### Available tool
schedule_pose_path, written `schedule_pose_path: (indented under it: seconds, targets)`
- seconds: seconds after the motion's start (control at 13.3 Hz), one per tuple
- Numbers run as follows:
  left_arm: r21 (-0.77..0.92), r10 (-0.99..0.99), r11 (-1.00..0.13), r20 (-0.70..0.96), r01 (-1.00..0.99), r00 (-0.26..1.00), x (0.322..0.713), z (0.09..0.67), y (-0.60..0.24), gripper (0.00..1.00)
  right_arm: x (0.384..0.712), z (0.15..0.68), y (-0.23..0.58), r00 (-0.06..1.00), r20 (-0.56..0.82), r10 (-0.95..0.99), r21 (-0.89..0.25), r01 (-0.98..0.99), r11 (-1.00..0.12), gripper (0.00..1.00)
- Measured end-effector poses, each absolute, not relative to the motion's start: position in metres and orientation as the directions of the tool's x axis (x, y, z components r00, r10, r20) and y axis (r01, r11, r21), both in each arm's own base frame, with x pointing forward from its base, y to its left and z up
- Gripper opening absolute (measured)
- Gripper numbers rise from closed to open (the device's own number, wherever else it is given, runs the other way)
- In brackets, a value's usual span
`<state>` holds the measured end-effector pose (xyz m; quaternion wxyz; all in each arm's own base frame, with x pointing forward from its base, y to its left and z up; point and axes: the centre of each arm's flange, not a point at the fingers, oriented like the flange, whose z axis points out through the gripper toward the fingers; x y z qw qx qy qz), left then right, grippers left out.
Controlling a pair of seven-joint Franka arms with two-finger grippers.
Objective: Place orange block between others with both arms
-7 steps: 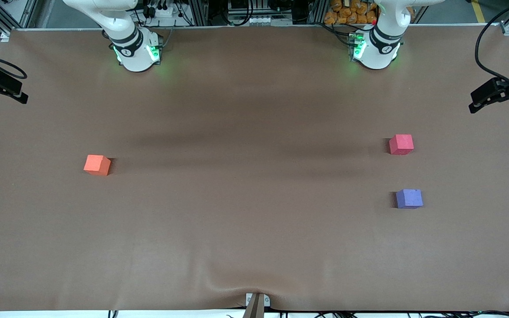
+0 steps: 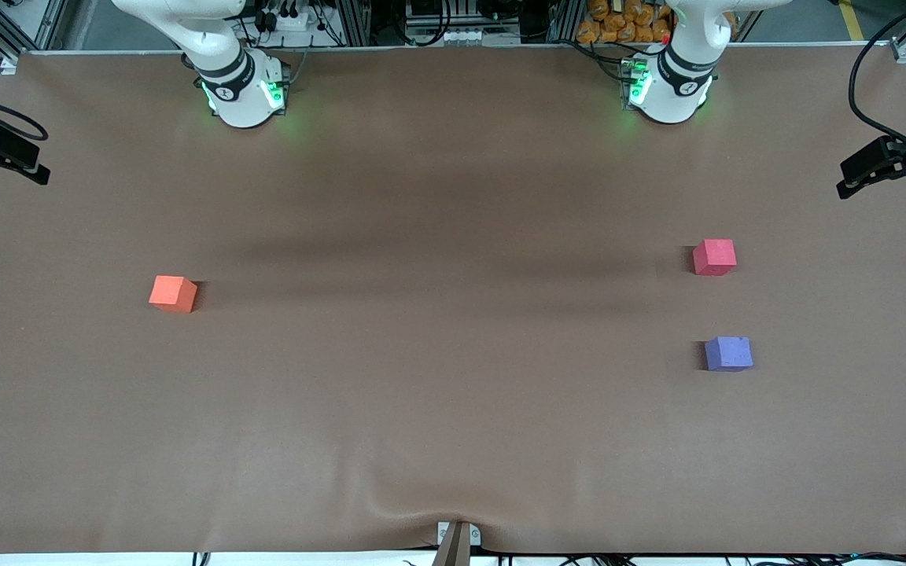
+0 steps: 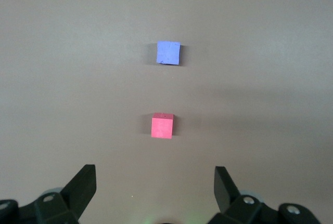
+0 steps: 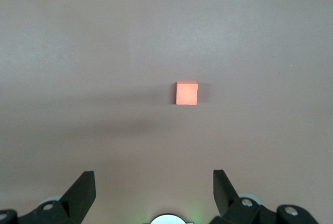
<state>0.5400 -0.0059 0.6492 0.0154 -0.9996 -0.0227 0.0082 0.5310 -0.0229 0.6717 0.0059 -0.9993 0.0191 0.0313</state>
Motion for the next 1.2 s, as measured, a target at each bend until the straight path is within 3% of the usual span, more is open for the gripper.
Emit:
schedule_pose_path:
  seconds: [0.3, 0.53, 0.75, 1.2]
  targets:
    - [-0.032, 0.045, -0.999, -0.025, 0.044, 0.999, 0.540, 0.647, -0.007, 1.00, 0.532, 0.664, -0.024, 0.995, -0.088, -0.037, -0.010, -0.038, -0.999, 1.00]
    - [-0.032, 0.043, -0.999, -0.032, 0.042, 0.999, 0.540, 0.644, -0.008, 1.00, 0.561, 0.587, -0.037, 0.965, -0.258, -0.055, -0.007, -0.059, -0.998, 1.00]
    - [-0.032, 0.043, -0.999, -0.033, 0.042, 0.999, 0.540, 0.644, -0.008, 1.00, 0.582, 0.537, -0.056, 0.937, -0.338, -0.085, 0.016, -0.085, -0.996, 1.00]
    - [-0.032, 0.042, -0.999, -0.031, 0.041, 0.999, 0.540, 0.644, -0.008, 1.00, 0.598, 0.518, -0.144, 0.948, -0.239, -0.208, 0.043, -0.204, -0.978, 1.00]
